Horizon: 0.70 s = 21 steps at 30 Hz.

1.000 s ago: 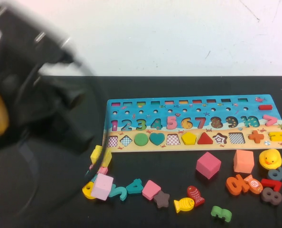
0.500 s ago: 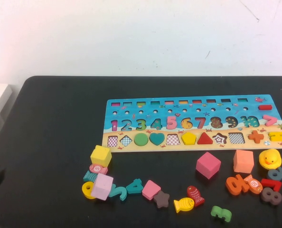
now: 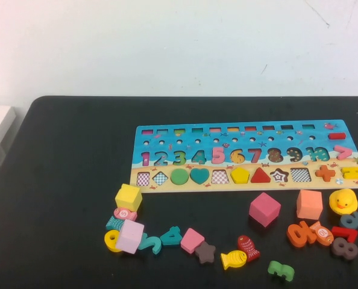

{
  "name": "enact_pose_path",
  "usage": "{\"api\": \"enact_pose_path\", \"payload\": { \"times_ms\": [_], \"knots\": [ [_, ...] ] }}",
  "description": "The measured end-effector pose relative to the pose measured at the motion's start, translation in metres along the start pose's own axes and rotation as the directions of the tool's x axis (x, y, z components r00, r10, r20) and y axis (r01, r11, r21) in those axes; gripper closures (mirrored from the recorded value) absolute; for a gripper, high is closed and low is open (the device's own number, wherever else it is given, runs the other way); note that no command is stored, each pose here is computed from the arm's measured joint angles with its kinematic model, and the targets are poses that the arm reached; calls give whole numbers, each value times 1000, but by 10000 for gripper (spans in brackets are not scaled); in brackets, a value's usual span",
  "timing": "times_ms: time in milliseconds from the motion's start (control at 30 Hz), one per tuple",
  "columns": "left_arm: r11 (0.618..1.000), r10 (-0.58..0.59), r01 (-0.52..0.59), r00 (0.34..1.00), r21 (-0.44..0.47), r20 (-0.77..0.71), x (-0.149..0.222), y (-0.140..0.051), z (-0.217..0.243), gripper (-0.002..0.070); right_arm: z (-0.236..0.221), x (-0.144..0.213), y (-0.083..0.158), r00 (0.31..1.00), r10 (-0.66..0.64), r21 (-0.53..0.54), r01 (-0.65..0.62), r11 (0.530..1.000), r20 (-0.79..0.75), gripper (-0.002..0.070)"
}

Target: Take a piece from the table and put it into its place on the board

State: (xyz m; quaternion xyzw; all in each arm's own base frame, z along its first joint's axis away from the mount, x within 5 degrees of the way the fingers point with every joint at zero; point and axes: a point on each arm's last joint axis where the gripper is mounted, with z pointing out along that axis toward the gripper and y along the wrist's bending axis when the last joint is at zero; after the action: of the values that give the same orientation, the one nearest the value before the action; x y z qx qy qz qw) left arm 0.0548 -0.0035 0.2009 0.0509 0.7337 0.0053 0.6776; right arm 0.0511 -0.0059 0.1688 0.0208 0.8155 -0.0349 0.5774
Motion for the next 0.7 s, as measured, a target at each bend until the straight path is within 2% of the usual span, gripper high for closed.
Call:
{"api": "enact_pose_path", "payload": {
  "times_ms": [67,400,700],
  "knots": [
    [1000,-4,3,999,-8,-51,13,0,2,675,0,0,0,1000,0,0,0,1000,0,657],
    [999,-37,38,984,5,-172,24,-2,0,676,0,0,0,1000,0,0,0,1000,0,657],
    [994,-104,109,978,17,-179,24,-5,0,676,0,0,0,1000,0,0,0,1000,0,657]
  ]
}}
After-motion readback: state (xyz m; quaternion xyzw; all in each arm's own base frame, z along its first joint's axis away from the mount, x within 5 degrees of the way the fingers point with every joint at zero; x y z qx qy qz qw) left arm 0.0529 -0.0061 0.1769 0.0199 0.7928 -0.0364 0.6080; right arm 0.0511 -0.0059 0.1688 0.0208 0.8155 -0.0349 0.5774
